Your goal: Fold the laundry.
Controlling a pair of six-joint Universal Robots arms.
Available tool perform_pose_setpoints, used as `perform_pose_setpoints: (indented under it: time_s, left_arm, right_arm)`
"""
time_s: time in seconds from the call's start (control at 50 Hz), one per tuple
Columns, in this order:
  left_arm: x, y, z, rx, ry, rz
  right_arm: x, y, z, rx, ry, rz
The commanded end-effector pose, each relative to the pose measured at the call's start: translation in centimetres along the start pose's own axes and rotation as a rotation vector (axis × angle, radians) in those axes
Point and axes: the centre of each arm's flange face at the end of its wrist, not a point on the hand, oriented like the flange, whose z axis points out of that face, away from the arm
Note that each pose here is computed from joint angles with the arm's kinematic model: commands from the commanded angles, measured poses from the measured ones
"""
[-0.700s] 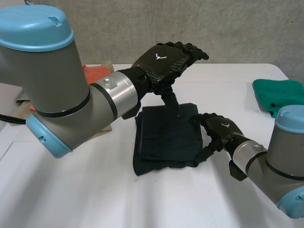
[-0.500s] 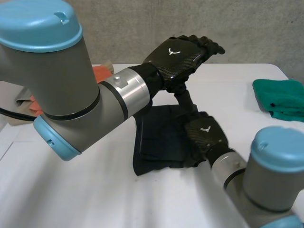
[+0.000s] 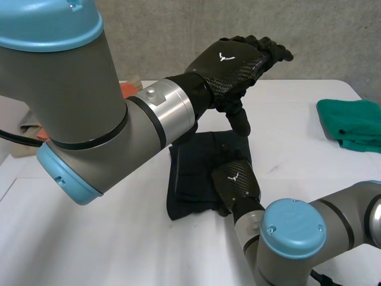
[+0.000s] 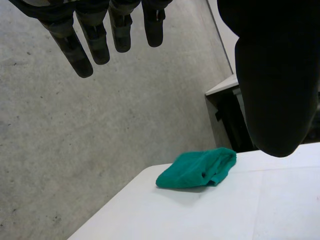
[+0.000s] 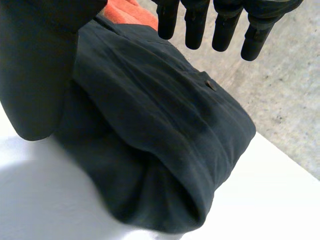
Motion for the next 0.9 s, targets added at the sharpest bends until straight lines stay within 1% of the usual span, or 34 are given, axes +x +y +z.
perform_pose_setpoints:
  time_s: [0.02, 0.1, 0.22, 0.34, 0.42, 0.44, 0.5, 0.52, 0.58, 0.6, 0.66, 0.68, 0.72, 0.74, 0.76, 0.8, 0.82, 0.88, 0.9]
  left_arm:
    - [-0.2, 0.3, 0.0, -0.008, -0.005, -0.005]
    - [-0.4, 0.3, -0.1, -0.01, -0.009, -0.005]
    - [-0.8, 0.1, -0.2, -0.005, -0.019, -0.004]
    - [-1.2, -0.1, -0.3, 0.0, -0.03, -0.008]
    - [-1.5, -0.5, -0.4, 0.008, -0.037, -0.011]
    - [-1.6, -0.7, -0.5, 0.014, -0.04, -0.008]
    - [-1.8, -1.3, -0.6, 0.029, -0.043, -0.002]
    - [-1.8, -1.7, -0.7, 0.038, -0.047, 0.002]
    - [-1.8, -2.5, -1.0, 0.058, -0.05, 0.007]
    - [-1.8, -3.1, -1.1, 0.075, -0.051, 0.009]
    - [-1.8, -3.9, -1.3, 0.097, -0.047, 0.008]
    - [-1.7, -4.5, -1.5, 0.113, -0.048, 0.008]
    - [-1.7, -4.9, -1.5, 0.123, -0.048, 0.004]
    - [-1.7, -5.1, -1.6, 0.13, -0.048, 0.004]
    - [-1.7, -5.5, -1.6, 0.141, -0.048, 0.002]
    - [-1.7, -5.7, -1.7, 0.145, -0.05, -0.001]
    - [-1.7, -5.8, -1.7, 0.147, -0.048, -0.005]
    - [-1.6, -5.8, -1.7, 0.147, -0.046, -0.01]
    - [-1.6, -5.6, -1.7, 0.143, -0.046, -0.013]
  right_arm:
    - [0.1, 0.7, 1.6, 0.037, 0.031, -0.057]
    - [0.7, 0.4, 2.7, 0.081, 0.066, -0.08]
    - [2.1, -1.0, 5.1, 0.201, 0.13, -0.069]
    - [3.0, -1.4, 7.4, 0.238, 0.126, -0.057]
    - [4.7, -3.5, 9.2, 0.311, 0.148, -0.035]
    - [6.0, -4.8, 10.1, 0.358, 0.171, -0.019]
    - [8.5, -6.7, 11.6, 0.421, 0.223, 0.0]
    - [10.5, -7.9, 12.4, 0.456, 0.262, 0.007]
    - [14.0, -9.5, 13.6, 0.497, 0.325, 0.015]
    - [16.4, -10.5, 14.2, 0.522, 0.371, 0.018]
    - [20.2, -11.5, 15.0, 0.551, 0.431, 0.031]
    - [22.5, -11.9, 15.3, 0.571, 0.46, 0.044]
    - [24.8, -12.3, 15.6, 0.596, 0.483, 0.056]
    - [25.9, -12.3, 15.7, 0.603, 0.493, 0.058]
    - [28.1, -12.1, 16.0, 0.616, 0.509, 0.058]
    - [30.0, -11.5, 16.3, 0.622, 0.514, 0.056]
    - [31.8, -10.6, 16.6, 0.621, 0.517, 0.044]
    - [34.0, -8.7, 17.1, 0.606, 0.508, 0.022]
    - [35.3, -7.0, 17.4, 0.587, 0.499, 0.009]
